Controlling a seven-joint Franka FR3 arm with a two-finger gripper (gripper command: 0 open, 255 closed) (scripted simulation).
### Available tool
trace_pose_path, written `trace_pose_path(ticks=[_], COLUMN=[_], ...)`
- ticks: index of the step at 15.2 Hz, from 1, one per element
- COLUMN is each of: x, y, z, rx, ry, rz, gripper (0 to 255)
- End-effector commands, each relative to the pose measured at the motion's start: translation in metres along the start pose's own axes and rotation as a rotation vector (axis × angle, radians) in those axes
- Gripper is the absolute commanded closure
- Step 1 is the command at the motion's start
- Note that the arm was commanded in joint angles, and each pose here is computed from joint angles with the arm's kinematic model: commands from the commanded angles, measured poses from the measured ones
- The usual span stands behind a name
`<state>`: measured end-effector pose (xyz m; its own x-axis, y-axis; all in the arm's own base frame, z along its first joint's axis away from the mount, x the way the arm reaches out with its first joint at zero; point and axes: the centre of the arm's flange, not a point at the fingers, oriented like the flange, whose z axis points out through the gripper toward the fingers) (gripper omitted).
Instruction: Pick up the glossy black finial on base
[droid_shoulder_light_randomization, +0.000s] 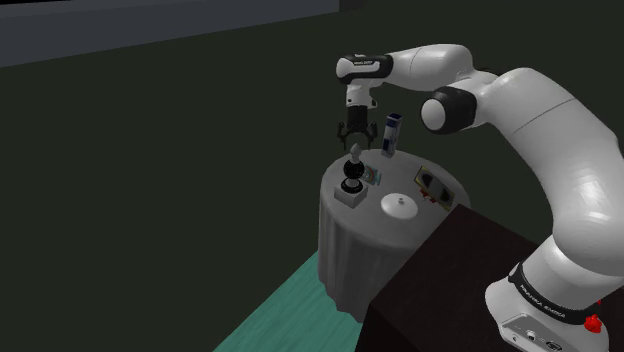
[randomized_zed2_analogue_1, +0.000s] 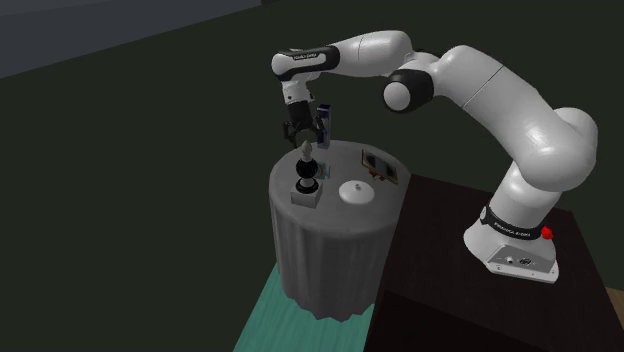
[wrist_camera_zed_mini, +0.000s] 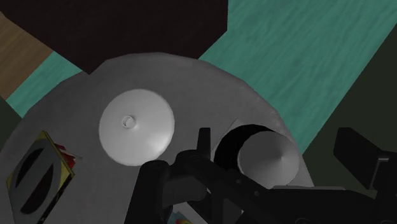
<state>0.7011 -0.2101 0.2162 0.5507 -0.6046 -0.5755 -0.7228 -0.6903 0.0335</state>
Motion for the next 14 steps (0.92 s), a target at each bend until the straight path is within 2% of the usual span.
trace_pose_path(ticks=[1, 2, 3, 11, 14], x=[0.005, 0.005, 0.005, 0.004, -0.001], y=[-0.001, -0.001, -0.001, -0.001, -0.001], z=[0.007, 0.007, 0.007, 0.008, -0.002], rx=[0.000, 0.000, 0.000, 0.000, 0.000], ry=[0.000, 0.000, 0.000, 0.000, 0.000], rz=[0.000, 0.000, 0.000, 0.000, 0.000], gripper=[0, 0, 255, 255, 255])
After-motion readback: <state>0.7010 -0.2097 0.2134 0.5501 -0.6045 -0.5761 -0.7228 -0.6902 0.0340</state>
